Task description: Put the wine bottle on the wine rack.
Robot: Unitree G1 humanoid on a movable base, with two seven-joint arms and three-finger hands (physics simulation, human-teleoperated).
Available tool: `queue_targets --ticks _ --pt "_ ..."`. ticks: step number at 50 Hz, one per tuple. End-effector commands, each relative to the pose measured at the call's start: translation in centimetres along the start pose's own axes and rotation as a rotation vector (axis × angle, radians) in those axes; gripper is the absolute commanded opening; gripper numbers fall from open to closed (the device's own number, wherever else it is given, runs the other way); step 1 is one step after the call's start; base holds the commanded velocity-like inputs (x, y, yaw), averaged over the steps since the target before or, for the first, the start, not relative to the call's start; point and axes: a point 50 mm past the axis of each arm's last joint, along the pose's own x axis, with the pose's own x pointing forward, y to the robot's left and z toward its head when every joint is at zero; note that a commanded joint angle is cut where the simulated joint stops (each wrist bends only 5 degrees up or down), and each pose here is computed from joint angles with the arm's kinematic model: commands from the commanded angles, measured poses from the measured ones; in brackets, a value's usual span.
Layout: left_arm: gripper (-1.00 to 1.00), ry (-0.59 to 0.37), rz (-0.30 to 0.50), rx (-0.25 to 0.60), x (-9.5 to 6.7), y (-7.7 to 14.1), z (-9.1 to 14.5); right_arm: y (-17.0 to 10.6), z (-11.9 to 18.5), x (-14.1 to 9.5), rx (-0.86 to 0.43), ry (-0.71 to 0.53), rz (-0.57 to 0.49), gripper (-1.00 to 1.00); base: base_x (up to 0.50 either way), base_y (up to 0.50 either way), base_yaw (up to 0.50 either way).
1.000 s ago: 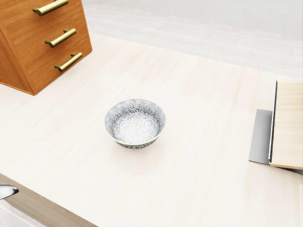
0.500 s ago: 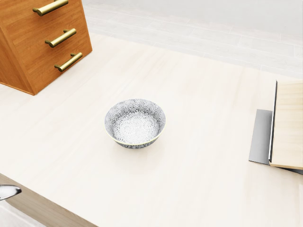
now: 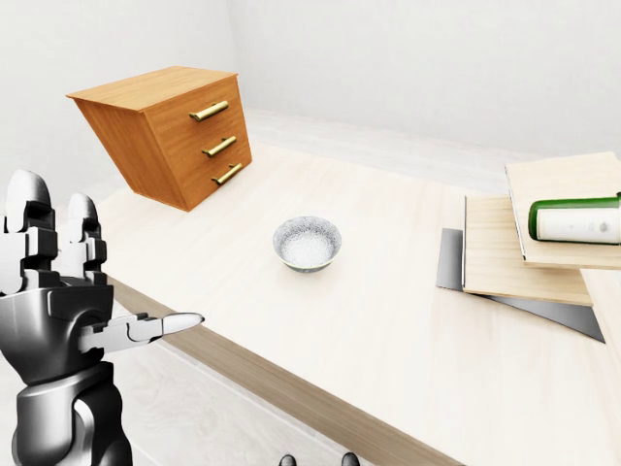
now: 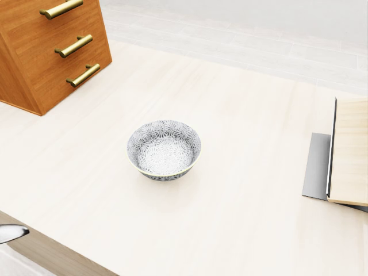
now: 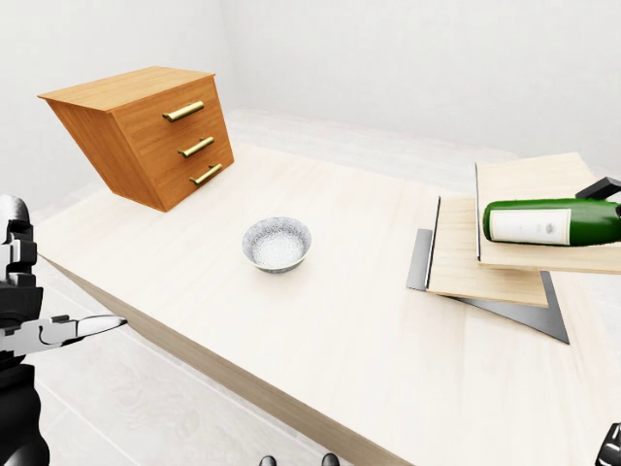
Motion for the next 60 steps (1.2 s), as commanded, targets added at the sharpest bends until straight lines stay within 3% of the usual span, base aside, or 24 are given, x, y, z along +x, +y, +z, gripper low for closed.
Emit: queue_targets --ticks 1,6,13,26,46,60 --pt "1.00 0.001 -0.001 -0.001 0.0 -0.1 0.0 -1.5 -1.8 -0.9 -0.047 0.083 -0.059 0.73 0.00 0.00 0.00" --pt "1.00 0.002 -0.001 0.000 0.0 -0.1 0.0 -1.4 -2.5 -0.8 -0.045 0.103 -0.071 0.76 0.00 0.00 0.00" --pt "1.00 0.005 0.000 0.001 -0.1 0.0 -0.1 -1.6 -2.1 -0.9 -0.046 0.090 -0.096 1.00 0.00 0.00 0.00" --pt "1.00 0.020 -0.005 -0.002 -0.1 -0.2 -0.4 -2.0 -1.9 -0.9 -0.010 0.067 -0.194 1.00 0.00 0.00 0.00" --pt "1.00 0.035 -0.008 -0.004 -0.2 -0.2 -0.7 -1.7 -3.0 -0.5 0.054 0.084 -0.258 1.00 0.00 0.00 0.00" --pt "1.00 0.054 -0.011 -0.006 -0.3 -0.4 -1.1 -2.1 -1.9 -0.6 0.064 0.052 -0.285 1.00 0.00 0.00 0.00"
